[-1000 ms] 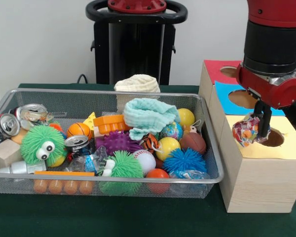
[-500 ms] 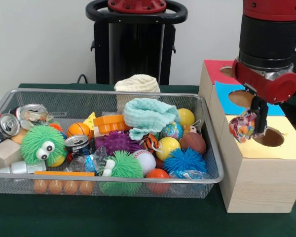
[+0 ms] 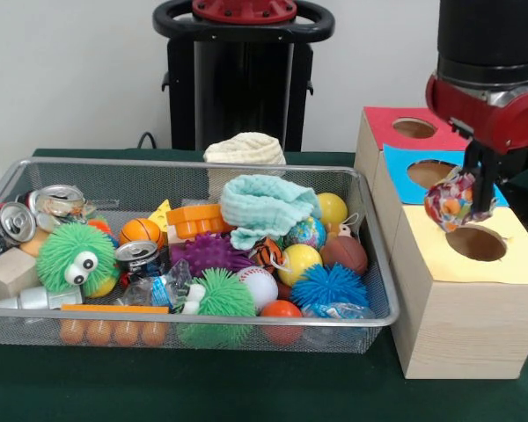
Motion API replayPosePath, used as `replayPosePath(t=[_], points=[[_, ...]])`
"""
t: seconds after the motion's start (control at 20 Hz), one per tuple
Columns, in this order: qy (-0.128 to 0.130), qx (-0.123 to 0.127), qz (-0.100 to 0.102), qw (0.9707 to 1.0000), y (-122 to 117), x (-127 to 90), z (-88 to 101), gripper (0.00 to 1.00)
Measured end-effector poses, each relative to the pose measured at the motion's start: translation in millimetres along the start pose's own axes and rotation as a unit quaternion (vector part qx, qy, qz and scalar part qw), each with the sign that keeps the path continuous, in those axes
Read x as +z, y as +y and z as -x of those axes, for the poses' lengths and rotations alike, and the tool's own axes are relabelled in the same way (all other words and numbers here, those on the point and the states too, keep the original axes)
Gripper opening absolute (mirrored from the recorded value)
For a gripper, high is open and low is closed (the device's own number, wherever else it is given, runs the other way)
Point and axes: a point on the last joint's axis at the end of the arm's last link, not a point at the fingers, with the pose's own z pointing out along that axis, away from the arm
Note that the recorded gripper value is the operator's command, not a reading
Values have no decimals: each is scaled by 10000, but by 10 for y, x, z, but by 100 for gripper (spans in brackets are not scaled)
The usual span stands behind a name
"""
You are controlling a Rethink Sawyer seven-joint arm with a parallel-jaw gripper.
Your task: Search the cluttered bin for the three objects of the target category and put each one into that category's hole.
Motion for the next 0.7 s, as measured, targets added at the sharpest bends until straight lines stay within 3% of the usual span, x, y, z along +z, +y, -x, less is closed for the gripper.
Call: replayPosePath(t=[0.35,0.7], points=[[31,-17,123,9999,61,-142,-41,0],[62,-20,123,9999,66,-124,-56,0]])
